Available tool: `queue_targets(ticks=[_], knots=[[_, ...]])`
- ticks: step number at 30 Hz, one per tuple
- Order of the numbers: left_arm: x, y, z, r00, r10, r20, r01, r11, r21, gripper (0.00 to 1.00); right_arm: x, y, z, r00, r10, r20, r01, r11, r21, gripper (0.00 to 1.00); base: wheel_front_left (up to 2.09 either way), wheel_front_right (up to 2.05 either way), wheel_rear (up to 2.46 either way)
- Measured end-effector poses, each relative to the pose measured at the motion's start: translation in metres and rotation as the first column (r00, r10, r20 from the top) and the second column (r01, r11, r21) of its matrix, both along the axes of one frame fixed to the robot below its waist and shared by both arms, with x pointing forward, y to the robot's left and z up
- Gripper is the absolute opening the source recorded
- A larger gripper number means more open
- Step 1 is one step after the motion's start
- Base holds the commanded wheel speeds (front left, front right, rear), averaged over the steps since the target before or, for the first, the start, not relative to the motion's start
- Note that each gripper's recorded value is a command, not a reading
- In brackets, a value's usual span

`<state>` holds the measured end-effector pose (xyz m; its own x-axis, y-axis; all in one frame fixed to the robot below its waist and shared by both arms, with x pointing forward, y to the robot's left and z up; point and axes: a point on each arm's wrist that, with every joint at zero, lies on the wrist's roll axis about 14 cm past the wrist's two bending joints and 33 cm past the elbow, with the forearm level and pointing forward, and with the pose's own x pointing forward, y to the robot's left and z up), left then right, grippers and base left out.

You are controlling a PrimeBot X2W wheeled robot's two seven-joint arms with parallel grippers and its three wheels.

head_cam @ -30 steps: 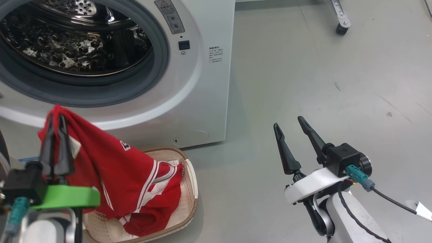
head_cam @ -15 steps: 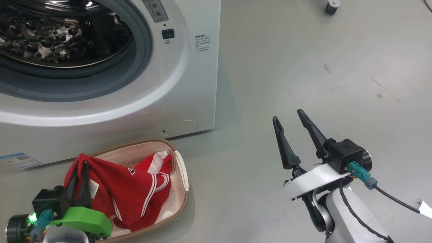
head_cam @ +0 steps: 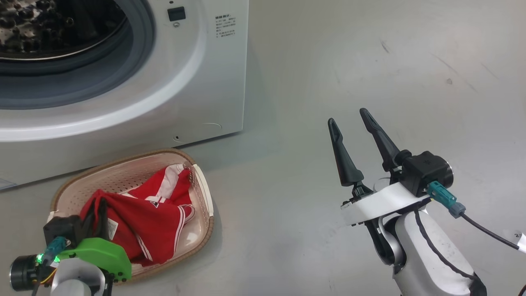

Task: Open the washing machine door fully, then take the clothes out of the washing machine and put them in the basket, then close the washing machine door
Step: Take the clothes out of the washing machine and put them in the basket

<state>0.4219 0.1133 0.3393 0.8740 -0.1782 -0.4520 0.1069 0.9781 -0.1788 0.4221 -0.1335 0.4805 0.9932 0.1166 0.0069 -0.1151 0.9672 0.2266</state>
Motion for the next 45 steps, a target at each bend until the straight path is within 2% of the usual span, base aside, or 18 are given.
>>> queue_targets(ticks=[17,20,29,37,38,39,40,41,42,45], knots=[[0.037,0.002,-0.084,0.978,0.043,-0.204,-0.045,0.999,-0.008,0.00,0.035,-0.011,-0.028,0.998,-0.037,-0.048,0.037,0.999,0.009,1.00,0.00,0.00,0.00],[0.035,0.004,-0.102,0.964,0.073,-0.256,-0.082,0.996,-0.023,0.00,0.039,-0.011,-0.037,0.997,-0.034,-0.067,0.035,0.999,0.008,1.00,0.00,0.00,0.00],[0.013,-0.007,-0.146,0.918,0.062,-0.392,-0.079,0.997,-0.028,0.00,0.043,-0.019,-0.056,0.992,-0.057,-0.109,0.055,0.998,-0.014,1.00,0.00,0.00,0.00],[0.010,-0.005,-0.155,0.903,0.072,-0.424,-0.092,0.995,-0.027,0.00,0.042,-0.017,-0.059,0.992,-0.050,-0.119,0.049,0.999,-0.013,1.00,0.00,0.00,0.00],[0.012,-0.005,-0.155,0.902,0.078,-0.425,-0.100,0.994,-0.030,0.05,0.042,-0.017,-0.059,0.992,-0.050,-0.119,0.049,0.999,-0.012,1.00,0.00,0.00,0.00],[0.013,-0.005,-0.154,0.903,0.084,-0.422,-0.107,0.994,-0.032,0.31,0.042,-0.017,-0.059,0.992,-0.051,-0.120,0.050,0.999,-0.010,1.00,0.00,0.00,0.00],[0.014,-0.004,-0.154,0.903,0.086,-0.422,-0.111,0.993,-0.034,0.61,0.042,-0.017,-0.059,0.991,-0.051,-0.120,0.050,0.999,-0.007,1.00,0.00,0.00,0.00],[0.013,-0.005,-0.155,0.900,0.086,-0.427,-0.114,0.993,-0.039,0.96,0.042,-0.017,-0.059,0.992,-0.050,-0.120,0.049,0.999,-0.007,1.00,0.00,0.00,0.00],[0.013,-0.005,-0.155,0.900,0.086,-0.427,-0.114,0.993,-0.039,1.00,0.042,-0.017,-0.059,0.992,-0.050,-0.120,0.049,0.999,-0.007,1.00,0.00,0.00,0.00],[0.009,-0.003,-0.157,0.891,0.093,-0.443,-0.120,0.992,-0.033,1.00,0.041,-0.017,-0.058,0.992,-0.050,-0.120,0.049,0.999,-0.008,1.00,0.00,0.00,0.00]])
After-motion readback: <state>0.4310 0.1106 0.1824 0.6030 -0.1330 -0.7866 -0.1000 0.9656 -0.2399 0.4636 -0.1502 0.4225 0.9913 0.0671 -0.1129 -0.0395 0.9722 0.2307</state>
